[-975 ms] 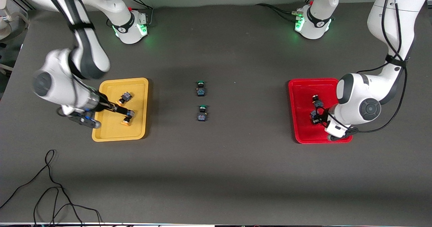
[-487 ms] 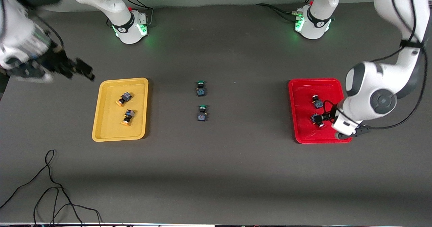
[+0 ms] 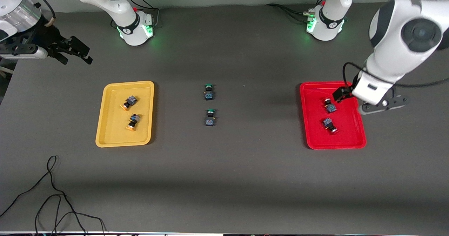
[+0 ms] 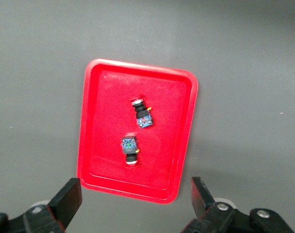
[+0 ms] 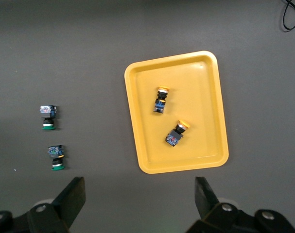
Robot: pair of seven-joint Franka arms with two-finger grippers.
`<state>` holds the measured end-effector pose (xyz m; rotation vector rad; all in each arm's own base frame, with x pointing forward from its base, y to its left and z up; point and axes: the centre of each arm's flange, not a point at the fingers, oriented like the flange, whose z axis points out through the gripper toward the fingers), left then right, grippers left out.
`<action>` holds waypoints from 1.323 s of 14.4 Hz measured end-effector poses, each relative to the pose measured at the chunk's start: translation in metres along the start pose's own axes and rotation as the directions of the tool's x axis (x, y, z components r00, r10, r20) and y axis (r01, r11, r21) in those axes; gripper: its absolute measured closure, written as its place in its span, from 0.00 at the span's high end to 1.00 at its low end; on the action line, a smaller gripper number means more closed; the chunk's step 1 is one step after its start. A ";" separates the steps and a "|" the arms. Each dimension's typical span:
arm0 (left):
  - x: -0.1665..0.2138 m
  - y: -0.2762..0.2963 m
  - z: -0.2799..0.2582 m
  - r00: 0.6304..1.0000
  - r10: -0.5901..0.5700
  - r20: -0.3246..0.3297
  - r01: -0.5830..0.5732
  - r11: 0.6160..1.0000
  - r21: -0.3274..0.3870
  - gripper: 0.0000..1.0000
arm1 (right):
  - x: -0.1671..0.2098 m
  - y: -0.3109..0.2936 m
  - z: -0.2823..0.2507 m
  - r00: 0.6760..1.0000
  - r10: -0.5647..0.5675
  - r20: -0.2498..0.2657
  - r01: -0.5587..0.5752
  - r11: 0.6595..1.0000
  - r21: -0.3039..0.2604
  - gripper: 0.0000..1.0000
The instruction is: Place red and yellow buttons in trays
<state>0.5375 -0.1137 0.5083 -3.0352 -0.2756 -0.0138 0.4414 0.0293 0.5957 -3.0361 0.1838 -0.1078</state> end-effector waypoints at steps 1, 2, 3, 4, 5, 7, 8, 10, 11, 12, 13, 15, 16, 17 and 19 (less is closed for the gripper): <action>-0.003 -0.003 -0.008 1.000 0.007 -0.008 -0.007 1.000 -0.003 1.00 | 0.004 0.002 -0.001 1.000 0.003 -0.005 -0.003 1.000 -0.001 1.00; -0.005 -0.007 -0.014 1.000 0.013 -0.011 -0.013 1.000 -0.006 1.00 | 0.010 0.001 -0.005 1.000 0.005 -0.013 -0.005 1.000 -0.003 1.00; -0.008 -0.010 -0.019 1.000 0.017 -0.009 -0.017 1.000 -0.005 1.00 | 0.016 -0.001 -0.010 1.000 0.003 -0.019 -0.003 1.000 -0.005 1.00; -0.011 -0.014 -0.024 1.000 0.025 -0.007 -0.025 1.000 -0.002 1.00 | 0.022 -0.004 -0.014 1.000 -0.008 -0.022 0.008 1.000 -0.009 1.00; -0.014 -0.019 -0.030 0.999 0.038 -0.006 -0.038 0.999 -0.002 1.00 | 0.027 -0.006 -0.015 0.999 -0.027 -0.019 0.027 1.000 -0.015 1.00; -0.015 -0.042 -0.041 0.998 0.059 0.001 -0.059 0.998 -0.028 1.00 | 0.034 -0.010 -0.015 0.998 -0.058 -0.018 0.058 0.998 -0.031 1.00; -0.014 -0.059 -0.046 0.997 0.073 0.004 -0.073 0.996 -0.045 1.00 | 0.035 -0.015 -0.015 0.997 -0.070 -0.018 0.069 0.997 -0.038 1.00; -0.015 -0.094 -0.054 0.995 0.098 0.015 -0.097 0.993 -0.064 1.00 | 0.034 -0.023 -0.017 0.996 -0.085 -0.017 0.084 0.995 -0.044 1.00; -0.016 -0.107 -0.057 0.994 0.105 0.021 -0.103 0.992 -0.067 1.00 | 0.033 -0.023 -0.018 0.996 -0.085 -0.008 0.085 0.995 -0.045 1.00; -0.018 -0.113 -0.059 0.994 0.105 0.025 -0.103 0.992 -0.068 1.00 | 0.033 -0.021 -0.019 0.996 -0.084 -0.005 0.083 0.995 -0.045 1.00; -0.020 -0.116 -0.061 0.994 0.104 0.030 -0.102 0.993 -0.067 1.00 | 0.033 -0.019 -0.021 0.996 -0.089 -0.006 0.089 0.995 -0.044 1.00; -0.023 -0.114 -0.065 0.993 0.108 0.041 -0.106 0.993 -0.060 1.00 | 0.033 -0.021 -0.024 0.994 -0.112 -0.008 0.111 0.993 -0.035 1.00; -0.023 -0.112 -0.066 0.993 0.112 0.041 -0.110 0.992 -0.057 1.00 | 0.033 -0.024 -0.025 0.993 -0.121 -0.008 0.120 0.992 -0.034 1.00; -0.024 -0.110 -0.067 0.992 0.115 0.043 -0.112 0.992 -0.056 1.00 | 0.032 -0.027 -0.026 0.991 -0.132 -0.007 0.132 0.991 -0.034 1.00; -0.024 -0.112 -0.068 0.992 0.112 0.051 -0.109 0.992 -0.055 1.00 | 0.031 -0.028 -0.025 0.987 -0.159 -0.001 0.159 0.987 -0.035 1.00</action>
